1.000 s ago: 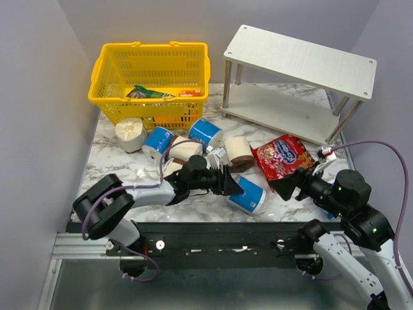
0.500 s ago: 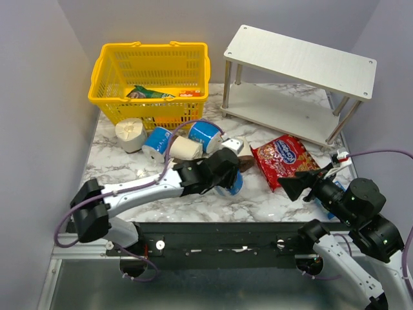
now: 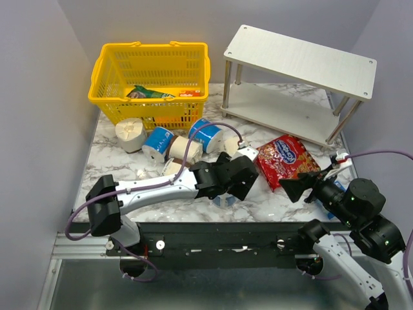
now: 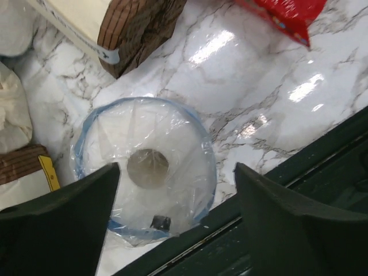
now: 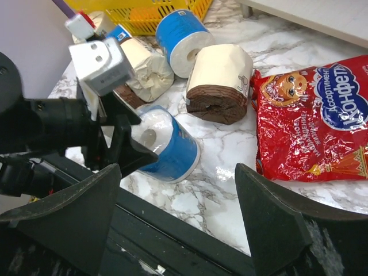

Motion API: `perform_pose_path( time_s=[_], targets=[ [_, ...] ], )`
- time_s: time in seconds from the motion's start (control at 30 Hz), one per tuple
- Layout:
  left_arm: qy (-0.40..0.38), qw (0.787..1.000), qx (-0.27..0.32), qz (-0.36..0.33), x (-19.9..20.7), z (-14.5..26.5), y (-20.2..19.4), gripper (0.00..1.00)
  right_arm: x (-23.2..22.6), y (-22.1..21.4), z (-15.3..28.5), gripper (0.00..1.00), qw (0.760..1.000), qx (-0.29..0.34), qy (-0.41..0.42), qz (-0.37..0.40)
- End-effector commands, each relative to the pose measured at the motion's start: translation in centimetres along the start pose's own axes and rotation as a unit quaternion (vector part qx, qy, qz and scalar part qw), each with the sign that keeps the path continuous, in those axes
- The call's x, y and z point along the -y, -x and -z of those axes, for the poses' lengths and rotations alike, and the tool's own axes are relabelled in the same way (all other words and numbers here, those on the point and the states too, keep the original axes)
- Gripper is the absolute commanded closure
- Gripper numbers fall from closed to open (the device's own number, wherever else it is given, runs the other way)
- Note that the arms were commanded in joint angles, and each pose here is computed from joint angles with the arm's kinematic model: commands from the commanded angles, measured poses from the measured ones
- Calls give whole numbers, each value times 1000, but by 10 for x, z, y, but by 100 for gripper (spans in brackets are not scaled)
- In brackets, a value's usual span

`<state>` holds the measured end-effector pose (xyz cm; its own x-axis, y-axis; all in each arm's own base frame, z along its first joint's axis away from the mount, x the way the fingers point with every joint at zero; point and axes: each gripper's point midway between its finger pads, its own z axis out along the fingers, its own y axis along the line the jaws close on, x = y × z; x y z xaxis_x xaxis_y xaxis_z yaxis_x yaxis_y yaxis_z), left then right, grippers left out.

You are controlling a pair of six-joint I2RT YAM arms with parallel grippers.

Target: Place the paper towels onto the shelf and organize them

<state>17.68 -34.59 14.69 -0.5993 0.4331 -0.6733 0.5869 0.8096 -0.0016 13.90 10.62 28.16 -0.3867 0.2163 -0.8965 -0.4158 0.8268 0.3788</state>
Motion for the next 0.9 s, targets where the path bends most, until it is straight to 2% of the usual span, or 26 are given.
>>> perform_pose_path(
  time_s=[0.0, 0.07, 0.17, 0.27, 0.3, 0.33, 0.47, 0.57, 0.6, 0.67, 0.7, 0.73, 0.87],
  targets=[
    [-64, 994, 83, 38, 4, 51, 68, 1, -6, 3, 4, 11, 1000, -13, 12, 17],
    [-102, 988, 105, 49, 6, 69, 87, 1, -13, 0, -1, 11, 999, -39, 28, 20],
    [-103, 984, 119, 82, -25, 78, 104, 1, -25, -2, -15, 12, 996, -77, 52, 18],
    [-78, 979, 127, 138, -86, 73, 111, 1, -34, -17, -39, 15, 987, -142, 75, 7],
    [-64, 979, 123, 148, -103, 71, 109, 1, -36, -21, -44, 17, 985, -154, 80, 2],
    [-30, 978, 128, 165, -138, 69, 110, 1, -35, -25, -50, 17, 983, -165, 78, -1],
    [66, 969, 129, 200, -207, 76, 101, 1, -48, -22, -70, 19, 982, -165, 95, -10],
    [139, 957, 118, 226, -250, 76, 79, 1, -64, -38, -84, 19, 974, -202, 100, 2],
    [155, 953, 119, 233, -258, 77, 74, 1, -60, -46, -95, 19, 974, -215, 74, 16],
    [184, 944, 117, 249, -272, 76, 55, 1, -82, -65, -96, 19, 965, -244, 86, 50],
    [191, 939, 129, 257, -277, 76, 54, 1, -80, -58, -102, 19, 971, -223, 54, 63],
    [203, 936, 121, 259, -281, 69, 39, 1, -83, -65, -107, 19, 969, -232, 47, 75],
    [223, 927, 142, 265, -289, 85, 36, 1, -108, -84, -121, 19, 959, -255, 73, 102]
  ],
)
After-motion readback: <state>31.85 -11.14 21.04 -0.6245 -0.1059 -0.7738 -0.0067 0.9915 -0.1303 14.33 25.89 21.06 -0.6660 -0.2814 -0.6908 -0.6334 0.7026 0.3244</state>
